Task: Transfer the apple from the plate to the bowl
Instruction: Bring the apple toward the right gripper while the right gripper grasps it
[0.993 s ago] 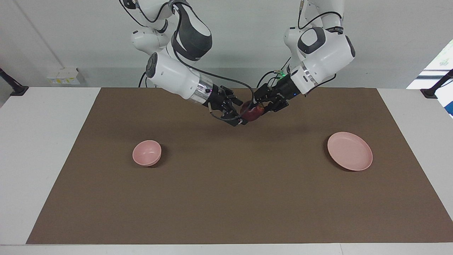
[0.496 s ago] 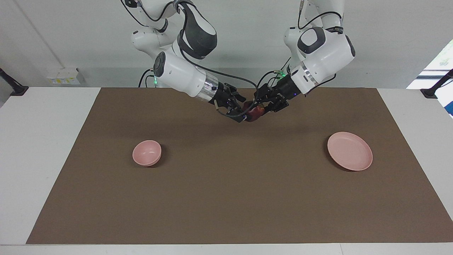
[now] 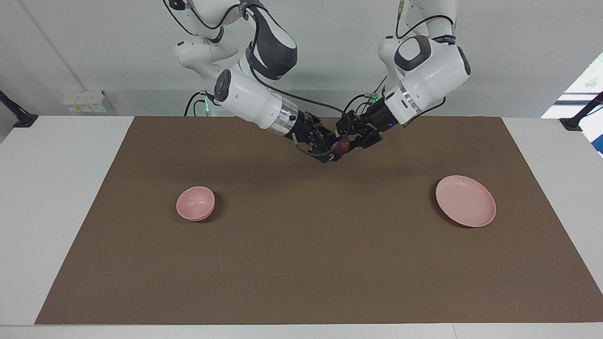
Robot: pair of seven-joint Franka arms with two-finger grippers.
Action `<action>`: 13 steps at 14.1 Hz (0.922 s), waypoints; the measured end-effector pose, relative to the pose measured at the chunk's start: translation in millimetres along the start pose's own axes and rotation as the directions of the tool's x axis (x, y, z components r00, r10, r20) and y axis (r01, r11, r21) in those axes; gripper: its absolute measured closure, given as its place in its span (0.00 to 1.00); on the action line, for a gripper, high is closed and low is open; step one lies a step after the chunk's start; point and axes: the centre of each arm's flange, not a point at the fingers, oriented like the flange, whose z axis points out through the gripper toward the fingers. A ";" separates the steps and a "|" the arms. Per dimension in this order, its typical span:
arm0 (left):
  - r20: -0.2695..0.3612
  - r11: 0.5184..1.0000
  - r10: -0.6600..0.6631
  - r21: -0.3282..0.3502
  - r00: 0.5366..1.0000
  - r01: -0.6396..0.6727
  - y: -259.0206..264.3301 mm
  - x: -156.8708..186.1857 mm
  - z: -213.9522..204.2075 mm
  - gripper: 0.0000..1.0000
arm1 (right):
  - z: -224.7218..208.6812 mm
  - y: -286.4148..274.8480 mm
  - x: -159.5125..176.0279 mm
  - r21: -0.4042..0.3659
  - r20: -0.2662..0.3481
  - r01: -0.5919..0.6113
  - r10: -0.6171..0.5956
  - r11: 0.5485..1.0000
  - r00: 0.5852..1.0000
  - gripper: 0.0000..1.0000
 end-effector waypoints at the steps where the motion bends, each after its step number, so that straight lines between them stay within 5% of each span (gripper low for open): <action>1: 0.002 1.000 0.000 0.001 1.000 0.000 -0.2 -0.4 0.6 0.33 | -0.8 -1.1 0.0 0.012 -0.002 0.000 0.000 1.000 1.000 0.09; 3: 0.001 1.000 0.000 0.003 1.000 0.000 -1.2 0.0 0.8 0.33 | -1.3 -1.4 0.2 0.016 -0.002 0.000 0.000 1.000 1.000 0.20; 10: 0.001 1.000 0.001 0.003 1.000 -0.001 -1.0 -0.1 0.8 0.31 | -1.5 -1.5 0.3 0.017 -0.003 0.036 -0.036 0.999 0.999 0.21; 13: -0.007 1.000 0.011 0.008 1.000 -0.011 1.0 0.9 -1.3 0.07 | 0.7 -0.4 0.1 0.013 -0.004 0.048 -0.048 0.999 0.999 0.21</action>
